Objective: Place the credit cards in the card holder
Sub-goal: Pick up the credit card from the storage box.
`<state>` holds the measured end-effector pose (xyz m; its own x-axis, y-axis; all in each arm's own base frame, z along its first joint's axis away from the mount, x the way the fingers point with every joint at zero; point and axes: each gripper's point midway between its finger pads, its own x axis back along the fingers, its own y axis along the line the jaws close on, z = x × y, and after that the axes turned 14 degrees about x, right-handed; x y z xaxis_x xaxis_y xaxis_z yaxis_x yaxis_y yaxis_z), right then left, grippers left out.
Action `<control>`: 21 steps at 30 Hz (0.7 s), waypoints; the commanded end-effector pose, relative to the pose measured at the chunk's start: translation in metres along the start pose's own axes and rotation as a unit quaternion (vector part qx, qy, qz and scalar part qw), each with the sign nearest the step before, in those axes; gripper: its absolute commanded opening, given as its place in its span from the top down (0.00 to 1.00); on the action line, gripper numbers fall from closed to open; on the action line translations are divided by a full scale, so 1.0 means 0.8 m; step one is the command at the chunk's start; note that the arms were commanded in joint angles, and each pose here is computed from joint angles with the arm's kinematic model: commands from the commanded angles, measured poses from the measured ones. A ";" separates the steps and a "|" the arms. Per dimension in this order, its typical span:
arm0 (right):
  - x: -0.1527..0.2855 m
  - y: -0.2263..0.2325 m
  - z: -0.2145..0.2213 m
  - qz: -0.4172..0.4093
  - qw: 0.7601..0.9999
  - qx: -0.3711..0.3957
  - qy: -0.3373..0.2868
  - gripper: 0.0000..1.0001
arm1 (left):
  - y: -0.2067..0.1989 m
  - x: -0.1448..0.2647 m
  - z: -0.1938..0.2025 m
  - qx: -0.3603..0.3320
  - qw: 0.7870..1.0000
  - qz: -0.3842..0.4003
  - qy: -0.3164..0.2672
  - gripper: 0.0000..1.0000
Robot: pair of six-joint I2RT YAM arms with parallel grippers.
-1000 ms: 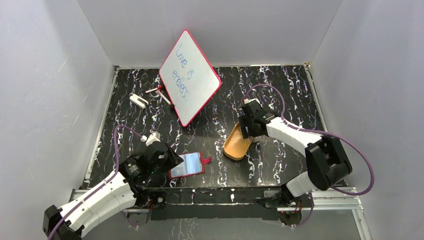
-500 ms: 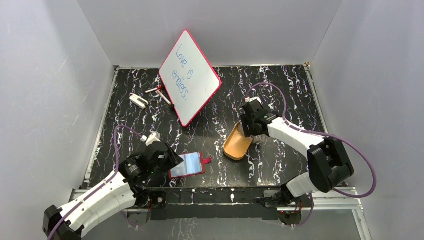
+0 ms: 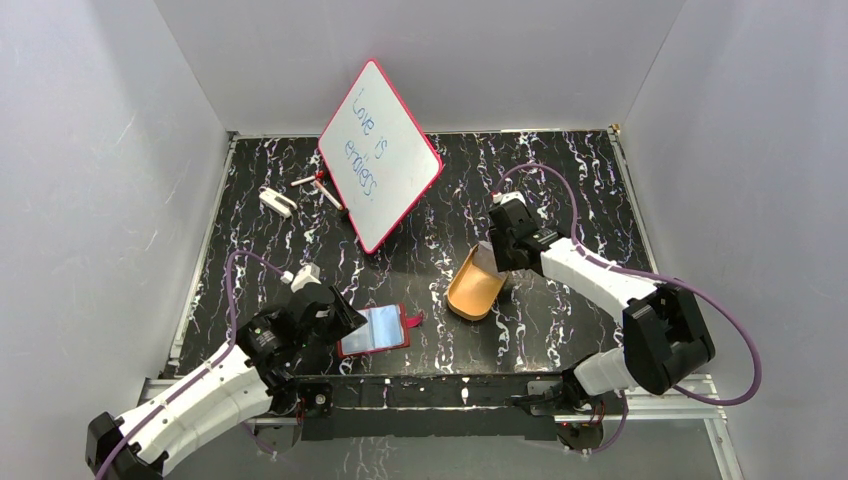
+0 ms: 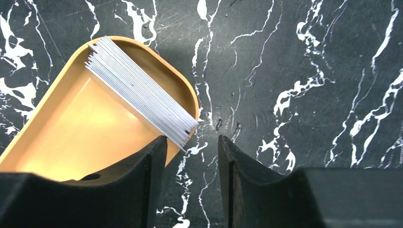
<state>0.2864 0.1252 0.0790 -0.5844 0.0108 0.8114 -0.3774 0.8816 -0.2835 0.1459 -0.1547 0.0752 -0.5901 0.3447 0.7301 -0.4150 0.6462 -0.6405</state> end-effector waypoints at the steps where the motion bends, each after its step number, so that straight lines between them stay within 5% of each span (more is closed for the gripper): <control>1: 0.007 -0.002 -0.014 -0.003 0.999 -0.006 -0.032 0.52 | 0.008 0.001 0.001 -0.002 1.000 -0.008 -0.001 0.62; 5: 0.005 0.000 -0.012 -0.008 0.999 -0.003 -0.031 0.66 | 0.008 0.001 0.001 -0.002 1.000 -0.009 0.000 0.62; 15: 0.008 0.004 -0.012 -0.020 0.999 -0.002 -0.033 0.82 | 0.008 -0.001 0.002 -0.002 1.000 -0.009 0.002 0.62; 17: 0.012 0.005 -0.015 -0.023 0.999 -0.007 -0.039 0.74 | 0.008 -0.001 0.003 -0.002 1.000 -0.010 0.004 0.63; 21: 0.024 0.014 -0.029 -0.051 0.996 -0.007 -0.075 0.34 | 0.009 -0.001 0.003 -0.002 1.000 -0.008 0.003 0.63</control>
<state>0.2816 0.1329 0.0800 -0.5831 -0.0540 0.8106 -0.4154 0.8773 -0.2404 0.1451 -0.1540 0.0737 -0.5879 0.3430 0.7326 -0.4175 0.6471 -0.6380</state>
